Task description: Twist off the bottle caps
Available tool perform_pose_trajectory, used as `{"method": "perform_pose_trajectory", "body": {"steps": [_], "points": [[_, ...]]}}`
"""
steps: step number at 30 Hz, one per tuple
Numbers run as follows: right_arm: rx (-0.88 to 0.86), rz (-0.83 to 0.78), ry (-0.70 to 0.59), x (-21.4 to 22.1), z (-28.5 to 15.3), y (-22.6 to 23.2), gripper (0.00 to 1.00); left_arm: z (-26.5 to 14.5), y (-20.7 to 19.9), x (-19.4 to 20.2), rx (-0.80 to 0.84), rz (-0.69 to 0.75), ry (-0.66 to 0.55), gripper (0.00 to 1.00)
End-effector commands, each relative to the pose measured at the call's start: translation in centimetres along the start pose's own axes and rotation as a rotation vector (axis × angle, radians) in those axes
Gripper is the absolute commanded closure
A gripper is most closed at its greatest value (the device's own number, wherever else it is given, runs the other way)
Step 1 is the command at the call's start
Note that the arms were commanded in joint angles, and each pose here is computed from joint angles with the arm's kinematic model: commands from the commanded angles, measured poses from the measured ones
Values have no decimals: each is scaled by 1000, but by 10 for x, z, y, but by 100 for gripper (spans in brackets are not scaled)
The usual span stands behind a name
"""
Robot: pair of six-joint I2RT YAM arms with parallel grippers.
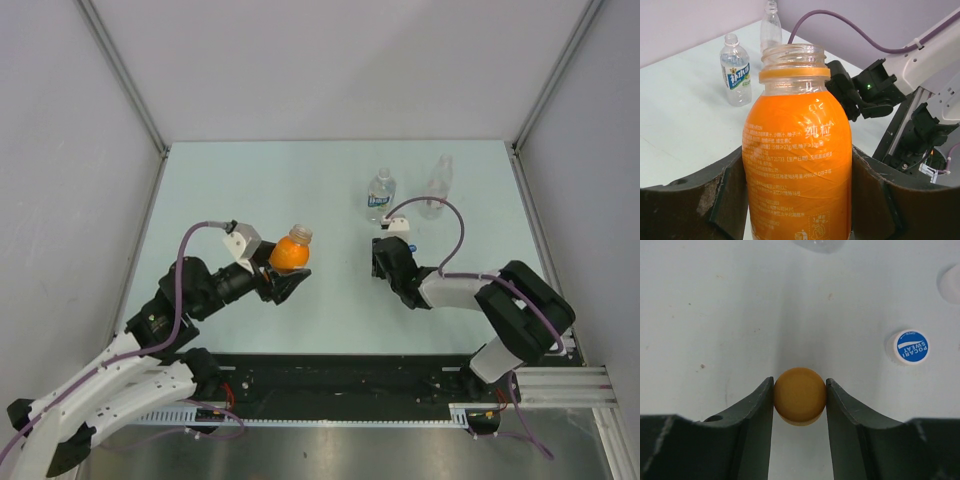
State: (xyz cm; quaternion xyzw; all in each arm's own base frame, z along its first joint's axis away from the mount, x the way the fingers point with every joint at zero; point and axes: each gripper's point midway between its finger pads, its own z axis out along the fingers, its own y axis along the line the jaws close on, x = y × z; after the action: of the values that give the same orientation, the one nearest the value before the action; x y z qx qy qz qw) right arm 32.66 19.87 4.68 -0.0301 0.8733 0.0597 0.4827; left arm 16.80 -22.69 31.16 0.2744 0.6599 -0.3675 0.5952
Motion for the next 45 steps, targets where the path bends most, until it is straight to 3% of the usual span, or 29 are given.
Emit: {"method": "perform_pose_trajectory", "body": {"steps": [1,8,10,14,17,20,26,28,34,38,39,40,45], "points": [[14,80,-53,-12,14,7,100,-1,4,-6,-17,27,-29,100],[42,80,15,7,29,6,100,2,4,-1,-11,28,-17,100],[38,83,30,10,32,8,90,3,4,0,-9,26,-15,100],[35,86,43,10,33,8,57,3,4,1,-11,26,-16,100],[38,100,37,5,30,8,38,4,5,3,-14,28,-7,100],[29,122,20,-7,19,10,27,5,6,5,-16,28,-2,100],[1,112,-16,-33,-13,25,22,9,10,9,-33,25,12,100],[-66,111,-69,-56,-46,42,22,9,11,7,-43,24,6,100],[-320,212,-304,-177,-176,75,22,19,14,1,-58,38,20,100],[-515,271,-365,-233,-225,80,20,34,11,-7,-40,31,28,100],[-584,293,-365,-239,-233,82,20,35,0,-13,16,31,18,100],[-759,319,-331,-240,-251,100,20,39,-8,-18,61,34,-2,100],[-977,401,-372,-260,-290,92,19,34,-59,-23,373,56,-49,100]]}}
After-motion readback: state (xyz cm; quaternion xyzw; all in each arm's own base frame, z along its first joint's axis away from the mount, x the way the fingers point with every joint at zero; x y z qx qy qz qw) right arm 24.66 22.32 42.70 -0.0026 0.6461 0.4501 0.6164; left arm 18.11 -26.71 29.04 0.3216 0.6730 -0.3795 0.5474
